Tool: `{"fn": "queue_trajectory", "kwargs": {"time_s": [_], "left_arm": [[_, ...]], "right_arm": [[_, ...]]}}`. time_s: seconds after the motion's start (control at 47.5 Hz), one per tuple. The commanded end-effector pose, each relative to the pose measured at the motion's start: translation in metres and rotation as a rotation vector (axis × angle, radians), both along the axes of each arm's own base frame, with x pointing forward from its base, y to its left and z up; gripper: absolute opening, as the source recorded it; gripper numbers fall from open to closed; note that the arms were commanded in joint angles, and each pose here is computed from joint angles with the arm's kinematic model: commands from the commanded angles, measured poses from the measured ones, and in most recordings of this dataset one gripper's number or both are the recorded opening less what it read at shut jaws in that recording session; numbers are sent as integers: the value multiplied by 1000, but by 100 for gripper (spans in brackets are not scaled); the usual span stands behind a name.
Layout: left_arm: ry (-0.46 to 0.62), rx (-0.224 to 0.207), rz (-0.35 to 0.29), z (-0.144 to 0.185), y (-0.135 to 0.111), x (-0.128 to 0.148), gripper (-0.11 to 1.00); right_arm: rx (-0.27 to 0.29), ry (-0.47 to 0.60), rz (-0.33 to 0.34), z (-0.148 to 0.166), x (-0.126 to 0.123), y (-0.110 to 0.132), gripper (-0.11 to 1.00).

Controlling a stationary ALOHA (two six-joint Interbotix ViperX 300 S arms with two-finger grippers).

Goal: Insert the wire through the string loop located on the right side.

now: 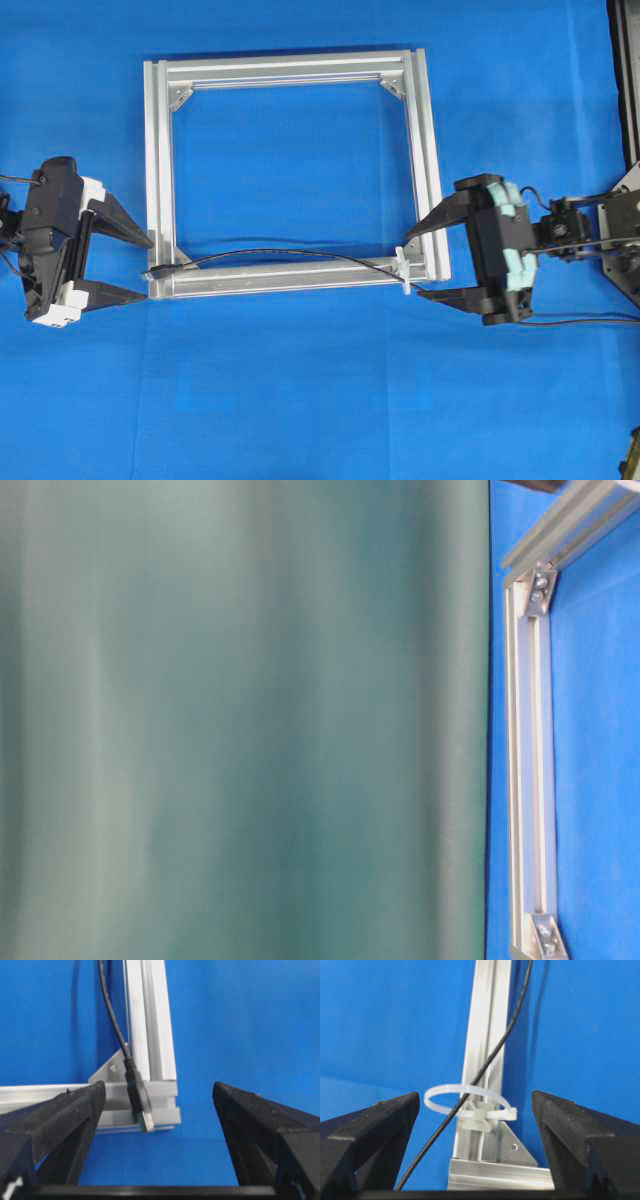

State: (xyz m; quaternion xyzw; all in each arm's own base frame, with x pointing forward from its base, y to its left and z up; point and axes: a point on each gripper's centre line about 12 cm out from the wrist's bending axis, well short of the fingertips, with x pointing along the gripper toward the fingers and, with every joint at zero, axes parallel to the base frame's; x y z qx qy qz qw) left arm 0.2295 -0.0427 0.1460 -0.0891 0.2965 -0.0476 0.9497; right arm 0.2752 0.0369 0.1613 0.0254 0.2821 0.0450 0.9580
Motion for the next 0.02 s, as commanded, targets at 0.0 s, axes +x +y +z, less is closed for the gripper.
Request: {"fn": "queue_trajectory", "kwargs": {"time_s": [0.0], "left_arm": [[-40,-5,3,13,0,5,83]], "right_arm": [[7,-36,3,14,-1,1,84]]}}
